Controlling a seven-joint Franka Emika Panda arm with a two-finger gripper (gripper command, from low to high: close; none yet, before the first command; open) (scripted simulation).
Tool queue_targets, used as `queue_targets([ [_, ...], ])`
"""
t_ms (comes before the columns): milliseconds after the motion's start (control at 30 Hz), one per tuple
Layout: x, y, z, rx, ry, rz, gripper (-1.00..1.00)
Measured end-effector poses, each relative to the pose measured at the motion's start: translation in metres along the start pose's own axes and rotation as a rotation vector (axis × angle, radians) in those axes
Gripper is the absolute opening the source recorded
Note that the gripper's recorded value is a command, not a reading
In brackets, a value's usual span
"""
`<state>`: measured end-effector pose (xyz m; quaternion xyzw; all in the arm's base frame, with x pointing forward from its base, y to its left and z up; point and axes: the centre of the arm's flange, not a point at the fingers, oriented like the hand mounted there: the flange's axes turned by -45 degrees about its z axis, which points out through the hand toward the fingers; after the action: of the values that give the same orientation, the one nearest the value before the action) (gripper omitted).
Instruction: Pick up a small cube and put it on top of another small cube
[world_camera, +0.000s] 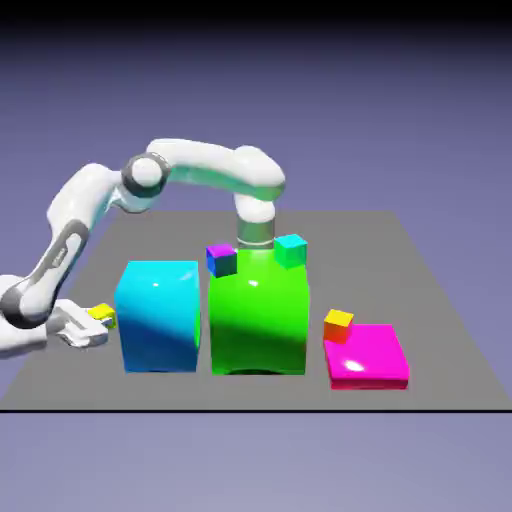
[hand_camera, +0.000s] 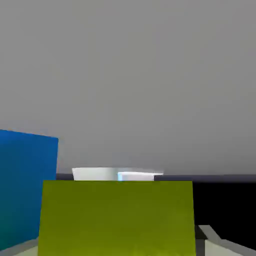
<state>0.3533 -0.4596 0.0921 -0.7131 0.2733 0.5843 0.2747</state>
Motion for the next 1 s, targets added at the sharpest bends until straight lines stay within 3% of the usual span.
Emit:
queue_targets([
  [267, -0.056, 0.033, 0.001, 0.088, -0.053, -0.169, -1.00],
  [600, -0.163, -0.088, -0.037, -0.013, 0.101, -0.687, -1.00],
  [800, -0.182, -0.267, -0.007, -0.324, 0.028, -0.949, -1.00],
  [1000, -0.177, -0.443, 0.093, -0.674, -0.119, -1.004, -1.00],
])
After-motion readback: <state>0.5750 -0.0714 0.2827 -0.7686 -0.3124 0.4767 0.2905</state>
